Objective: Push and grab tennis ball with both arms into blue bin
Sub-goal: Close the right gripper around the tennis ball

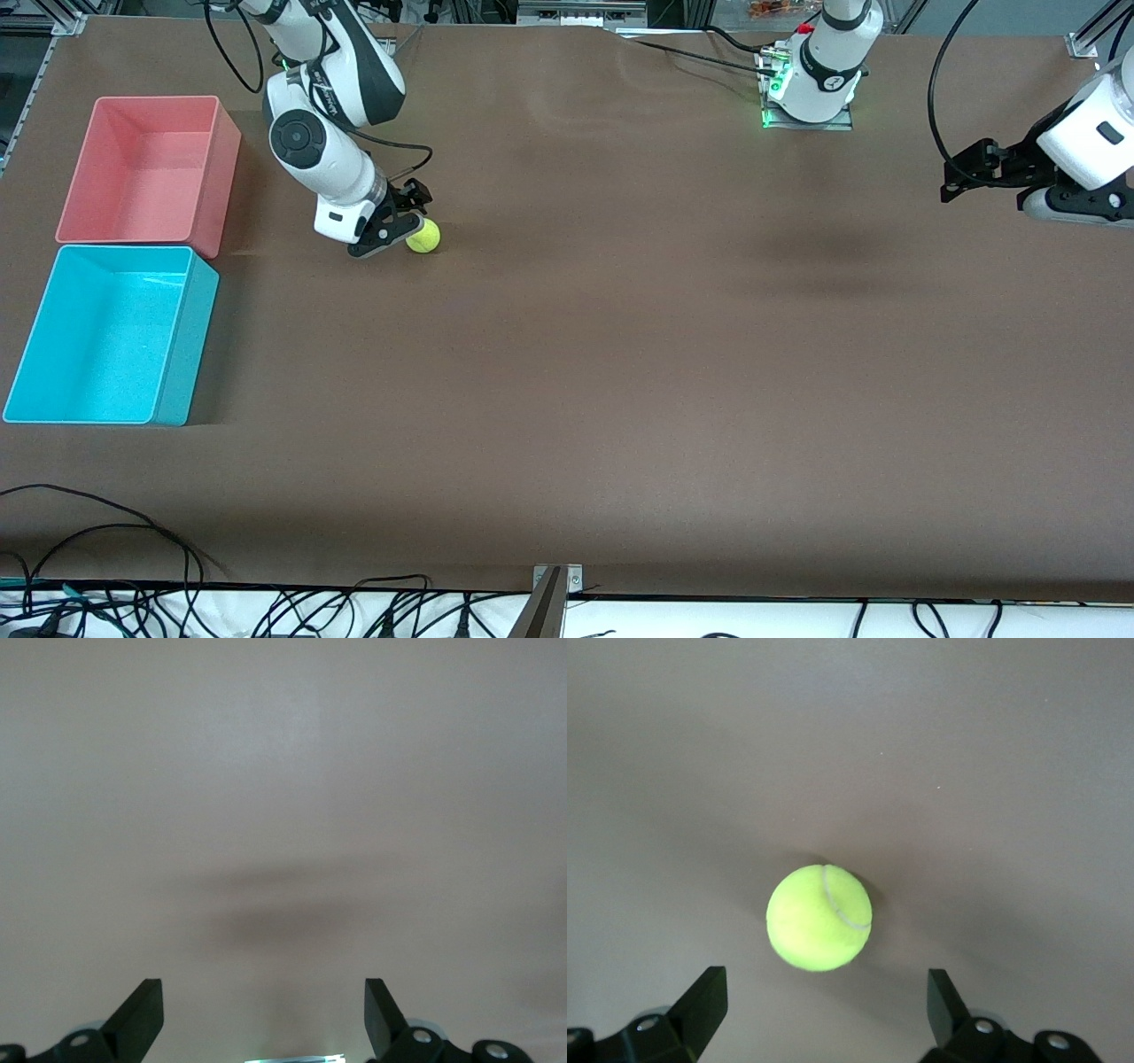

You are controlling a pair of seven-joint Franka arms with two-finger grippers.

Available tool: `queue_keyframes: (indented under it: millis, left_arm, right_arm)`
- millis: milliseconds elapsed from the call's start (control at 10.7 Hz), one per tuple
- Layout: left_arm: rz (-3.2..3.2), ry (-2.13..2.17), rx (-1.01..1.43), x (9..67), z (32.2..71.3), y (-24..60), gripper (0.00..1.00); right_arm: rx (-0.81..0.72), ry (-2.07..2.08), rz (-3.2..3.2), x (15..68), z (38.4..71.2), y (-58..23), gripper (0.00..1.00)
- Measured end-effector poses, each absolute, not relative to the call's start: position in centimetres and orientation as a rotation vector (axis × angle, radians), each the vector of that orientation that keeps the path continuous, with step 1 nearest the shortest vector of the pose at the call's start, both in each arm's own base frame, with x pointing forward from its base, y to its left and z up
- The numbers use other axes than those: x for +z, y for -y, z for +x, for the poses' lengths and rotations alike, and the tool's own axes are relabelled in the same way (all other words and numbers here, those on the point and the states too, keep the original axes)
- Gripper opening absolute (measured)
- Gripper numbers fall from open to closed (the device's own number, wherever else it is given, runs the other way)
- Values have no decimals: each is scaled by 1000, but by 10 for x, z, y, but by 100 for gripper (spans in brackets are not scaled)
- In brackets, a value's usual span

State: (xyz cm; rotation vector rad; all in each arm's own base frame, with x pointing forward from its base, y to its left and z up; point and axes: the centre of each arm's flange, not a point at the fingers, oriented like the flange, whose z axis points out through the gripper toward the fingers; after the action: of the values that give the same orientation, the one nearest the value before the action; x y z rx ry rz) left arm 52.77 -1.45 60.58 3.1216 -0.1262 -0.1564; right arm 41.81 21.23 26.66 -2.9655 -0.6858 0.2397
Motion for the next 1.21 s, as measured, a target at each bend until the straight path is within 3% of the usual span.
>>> queue_keyframes:
  millis: [373, 1119, 1213]
  left_arm:
    - [3135, -5, -109, 626, 533, 39, 100]
    - [3136, -28, -128, 617, 547, 41, 100]
    - [3136, -29, -128, 617, 547, 41, 100]
  right_arm:
    - [247, 447, -3020, 241, 413, -228, 100]
    - [204, 411, -3014, 199, 409, -243, 100]
    - [209, 411, -3014, 196, 408, -244, 95]
